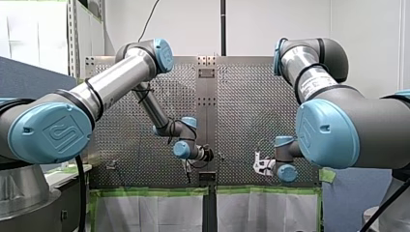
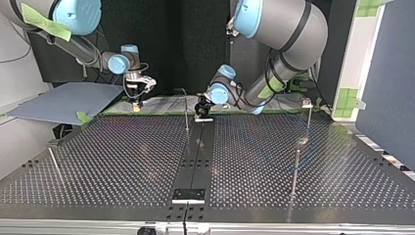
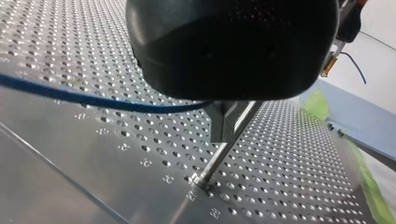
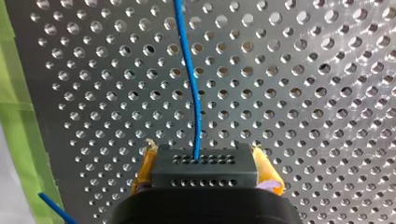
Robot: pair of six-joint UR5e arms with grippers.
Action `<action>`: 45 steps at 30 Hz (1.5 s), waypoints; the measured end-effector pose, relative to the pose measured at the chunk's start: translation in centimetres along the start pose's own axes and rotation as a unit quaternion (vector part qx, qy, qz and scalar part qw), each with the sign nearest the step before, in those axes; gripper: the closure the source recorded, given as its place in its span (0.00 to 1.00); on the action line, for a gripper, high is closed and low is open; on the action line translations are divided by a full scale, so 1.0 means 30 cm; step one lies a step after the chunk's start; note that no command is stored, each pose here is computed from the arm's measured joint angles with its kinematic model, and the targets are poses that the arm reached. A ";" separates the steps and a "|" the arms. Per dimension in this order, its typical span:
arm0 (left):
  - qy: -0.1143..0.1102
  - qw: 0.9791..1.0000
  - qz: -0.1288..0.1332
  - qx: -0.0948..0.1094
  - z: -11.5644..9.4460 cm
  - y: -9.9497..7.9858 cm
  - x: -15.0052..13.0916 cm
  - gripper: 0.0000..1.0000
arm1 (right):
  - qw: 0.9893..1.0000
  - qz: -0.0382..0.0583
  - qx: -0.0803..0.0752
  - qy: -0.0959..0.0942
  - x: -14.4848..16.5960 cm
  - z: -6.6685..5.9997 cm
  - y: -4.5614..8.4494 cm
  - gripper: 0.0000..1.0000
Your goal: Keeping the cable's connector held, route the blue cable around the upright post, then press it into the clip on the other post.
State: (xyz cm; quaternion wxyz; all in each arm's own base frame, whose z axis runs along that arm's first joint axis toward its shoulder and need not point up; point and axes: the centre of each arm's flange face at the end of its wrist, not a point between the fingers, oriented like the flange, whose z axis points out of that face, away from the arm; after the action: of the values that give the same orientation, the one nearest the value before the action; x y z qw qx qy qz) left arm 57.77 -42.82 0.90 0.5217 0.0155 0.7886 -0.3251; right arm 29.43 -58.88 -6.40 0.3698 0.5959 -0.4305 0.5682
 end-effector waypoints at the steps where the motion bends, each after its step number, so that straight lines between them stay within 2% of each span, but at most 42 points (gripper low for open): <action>1: 0.000 1.000 -0.001 0.000 0.001 0.000 -0.003 0.99 | 1.000 0.000 -0.001 0.000 0.003 0.004 0.004 1.00; 9: -0.004 1.000 -0.010 -0.002 0.006 0.011 -0.015 0.99 | 1.000 -0.001 -0.004 0.006 0.026 0.036 0.025 1.00; 17: -0.021 1.000 -0.006 -0.014 0.012 0.033 -0.035 0.99 | 1.000 -0.008 -0.005 0.005 0.072 0.096 0.036 1.00; 24: -0.042 0.998 0.013 -0.041 0.015 0.066 -0.060 0.99 | 1.000 -0.007 -0.005 -0.001 0.079 0.105 0.038 1.00; 29: -0.045 0.998 0.024 -0.048 0.014 0.067 -0.061 0.99 | 1.000 -0.007 -0.005 0.000 0.080 0.107 0.041 1.00; 30: -0.044 0.998 0.025 -0.048 0.014 0.066 -0.060 0.90 | 1.000 -0.007 -0.005 0.000 0.080 0.107 0.041 1.00; 31: -0.044 0.998 0.027 -0.048 0.014 0.065 -0.059 0.90 | 1.000 -0.007 -0.005 0.000 0.080 0.107 0.041 1.00; 32: -0.043 0.998 0.030 -0.047 0.014 0.062 -0.057 0.76 | 1.000 -0.007 -0.005 0.000 0.080 0.107 0.041 1.00; 33: -0.041 0.998 0.033 -0.045 0.014 0.059 -0.056 0.71 | 1.000 -0.007 -0.005 0.000 0.080 0.107 0.041 1.00; 34: -0.039 0.998 0.035 -0.044 0.013 0.057 -0.054 0.71 | 1.000 -0.007 -0.005 -0.001 0.080 0.107 0.041 1.00; 35: -0.035 0.998 0.039 -0.043 0.011 0.056 -0.051 0.47 | 1.000 -0.007 -0.005 -0.001 0.080 0.107 0.042 1.00; 36: -0.032 0.998 0.042 -0.042 0.010 0.056 -0.049 0.32 | 1.000 -0.007 -0.005 -0.001 0.080 0.107 0.042 1.00; 37: -0.030 0.998 0.045 -0.043 0.009 0.057 -0.048 0.32 | 1.000 -0.007 -0.005 -0.001 0.080 0.107 0.042 1.00; 39: -0.025 0.997 0.052 -0.046 0.005 0.061 -0.047 0.00 | 1.000 -0.007 -0.005 -0.001 0.080 0.107 0.042 1.00; 45: -0.007 0.995 0.076 -0.069 -0.013 0.062 -0.029 0.00 | 1.000 -0.007 -0.005 -0.001 0.079 0.106 0.042 1.00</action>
State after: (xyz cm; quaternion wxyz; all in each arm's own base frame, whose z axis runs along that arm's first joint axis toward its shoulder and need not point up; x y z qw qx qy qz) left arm 58.53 -40.87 0.79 0.5506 0.0368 0.8019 -0.2290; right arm 29.36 -62.52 -4.35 0.3761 0.5976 -0.4301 0.5625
